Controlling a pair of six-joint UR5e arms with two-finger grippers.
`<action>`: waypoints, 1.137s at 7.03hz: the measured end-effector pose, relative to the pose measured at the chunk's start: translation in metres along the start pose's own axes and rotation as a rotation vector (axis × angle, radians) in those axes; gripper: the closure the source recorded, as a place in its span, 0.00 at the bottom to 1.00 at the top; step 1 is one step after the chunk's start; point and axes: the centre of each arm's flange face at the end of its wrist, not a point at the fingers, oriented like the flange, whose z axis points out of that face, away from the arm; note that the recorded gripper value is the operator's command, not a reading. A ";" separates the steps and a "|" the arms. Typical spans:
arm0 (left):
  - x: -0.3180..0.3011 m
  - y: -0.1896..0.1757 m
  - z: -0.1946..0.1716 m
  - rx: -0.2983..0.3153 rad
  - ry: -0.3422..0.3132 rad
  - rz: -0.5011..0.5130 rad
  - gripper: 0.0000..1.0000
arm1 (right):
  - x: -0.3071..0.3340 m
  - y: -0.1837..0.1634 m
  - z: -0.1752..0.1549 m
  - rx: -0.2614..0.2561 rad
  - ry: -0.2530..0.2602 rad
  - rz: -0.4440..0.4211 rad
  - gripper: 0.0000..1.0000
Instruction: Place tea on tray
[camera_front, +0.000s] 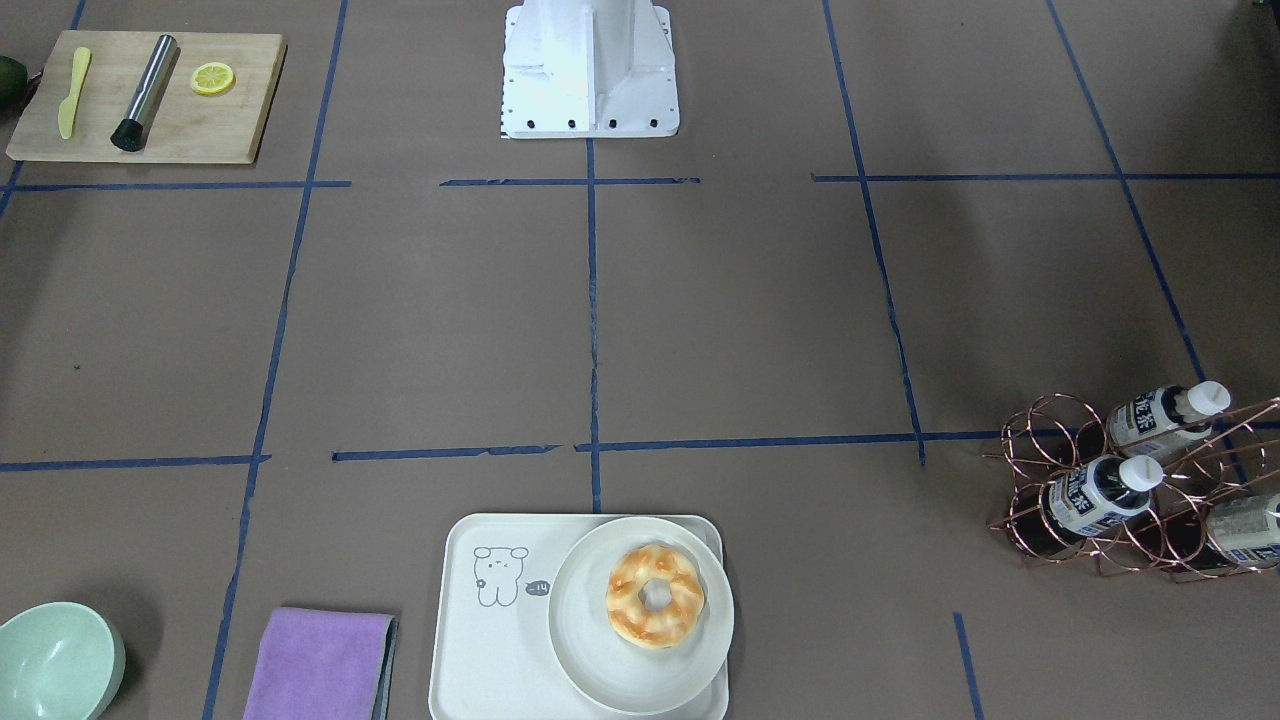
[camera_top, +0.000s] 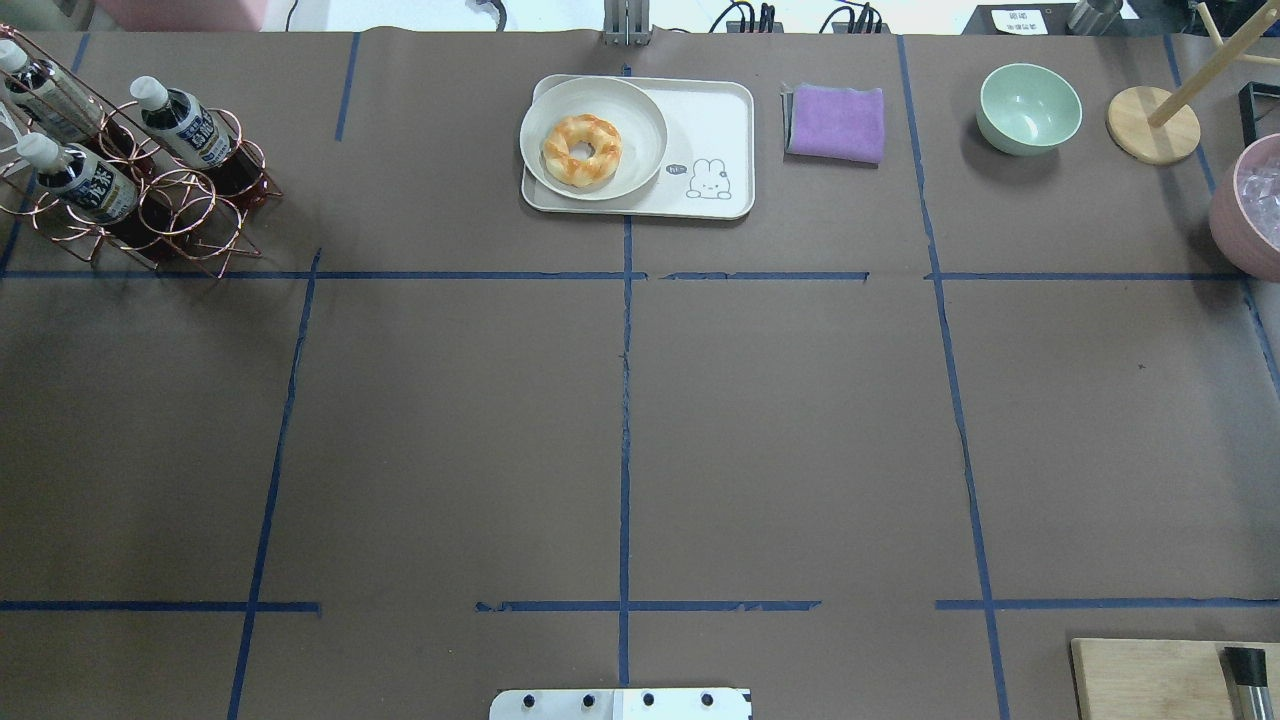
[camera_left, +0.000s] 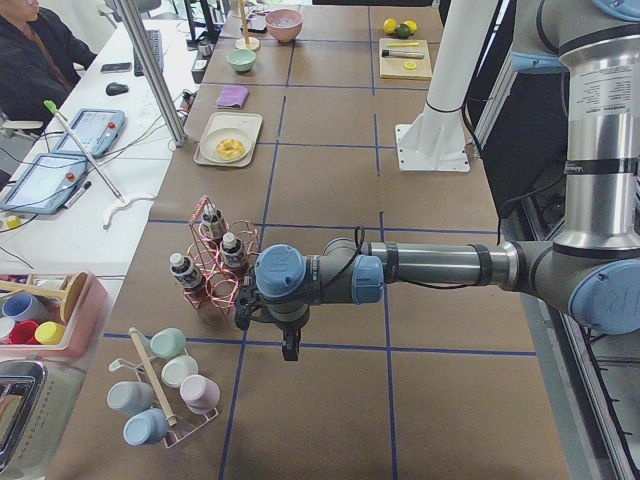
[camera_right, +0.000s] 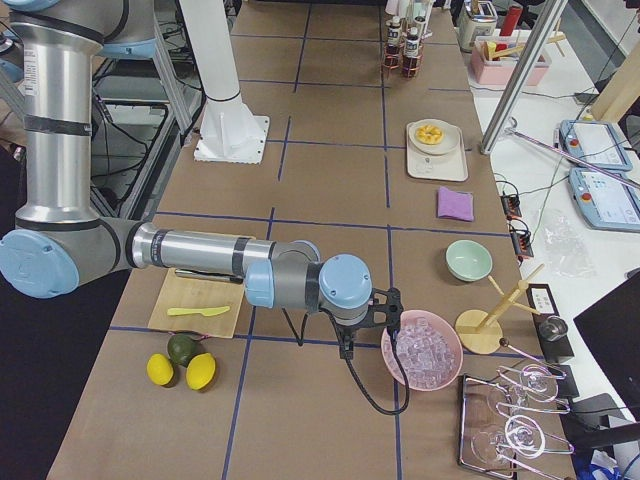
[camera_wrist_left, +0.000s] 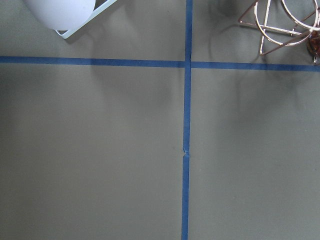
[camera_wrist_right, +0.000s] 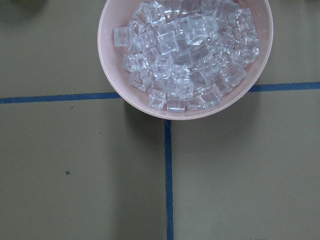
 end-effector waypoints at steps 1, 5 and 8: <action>0.000 0.000 0.000 0.000 0.001 0.000 0.00 | -0.001 -0.001 -0.001 0.002 0.000 -0.002 0.00; 0.042 -0.005 -0.035 0.075 0.004 0.077 0.00 | -0.012 -0.008 -0.010 0.021 0.001 -0.020 0.00; 0.118 0.002 -0.099 0.231 0.015 0.097 0.00 | -0.021 -0.009 -0.017 0.035 0.005 -0.040 0.00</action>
